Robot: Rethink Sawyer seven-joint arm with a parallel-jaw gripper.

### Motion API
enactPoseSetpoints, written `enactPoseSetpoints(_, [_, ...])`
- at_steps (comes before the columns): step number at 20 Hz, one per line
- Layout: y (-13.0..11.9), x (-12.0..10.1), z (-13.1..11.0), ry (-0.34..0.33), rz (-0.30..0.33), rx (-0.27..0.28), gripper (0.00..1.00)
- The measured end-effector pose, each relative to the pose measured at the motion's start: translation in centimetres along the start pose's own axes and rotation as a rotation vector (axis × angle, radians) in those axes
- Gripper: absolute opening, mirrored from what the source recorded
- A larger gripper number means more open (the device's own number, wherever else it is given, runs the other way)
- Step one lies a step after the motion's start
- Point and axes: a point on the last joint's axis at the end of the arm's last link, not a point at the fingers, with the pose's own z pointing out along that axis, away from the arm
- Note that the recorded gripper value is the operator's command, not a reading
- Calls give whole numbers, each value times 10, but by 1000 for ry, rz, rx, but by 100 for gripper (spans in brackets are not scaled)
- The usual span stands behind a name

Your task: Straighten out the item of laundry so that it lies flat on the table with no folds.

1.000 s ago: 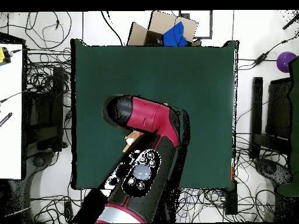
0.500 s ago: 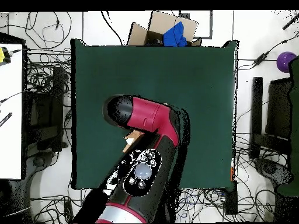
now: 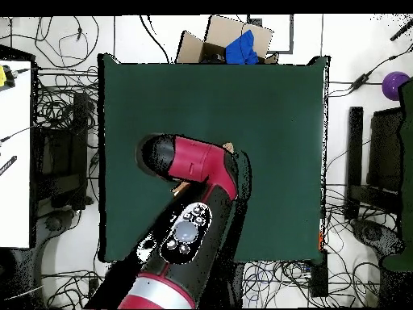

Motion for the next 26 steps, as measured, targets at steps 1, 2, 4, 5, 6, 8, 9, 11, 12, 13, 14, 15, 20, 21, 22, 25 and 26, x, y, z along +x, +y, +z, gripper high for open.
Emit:
enactPoseSetpoints(1, [4,2,2,3,-7,2,100])
enactPoseSetpoints(2, [14,7,7,9,-26,10,100])
enactPoseSetpoints(4, [23,10,11,13,-40,18,100])
enactPoseSetpoints(5, [26,11,13,14,-43,21,100])
enactPoseSetpoints(6, [30,13,16,16,-48,24,100])
enactPoseSetpoints(8, [39,17,23,24,-51,30,100])
enactPoseSetpoints(9, [41,18,26,28,-50,32,100])
enactPoseSetpoints(11, [45,23,34,40,-43,40,100])
enactPoseSetpoints(12, [46,25,36,44,-41,43,100])
enactPoseSetpoints(13, [47,26,40,49,-37,47,100])
enactPoseSetpoints(14, [48,28,42,53,-35,50,100])
enactPoseSetpoints(15, [48,29,45,57,-33,53,100])
enactPoseSetpoints(20, [47,34,57,76,-19,65,100])
enactPoseSetpoints(21, [46,35,59,78,-15,70,100])
enactPoseSetpoints(22, [44,35,60,78,-11,74,100])
enactPoseSetpoints(25, [36,34,60,78,4,91,100])
enactPoseSetpoints(26, [33,34,60,77,9,98,100])
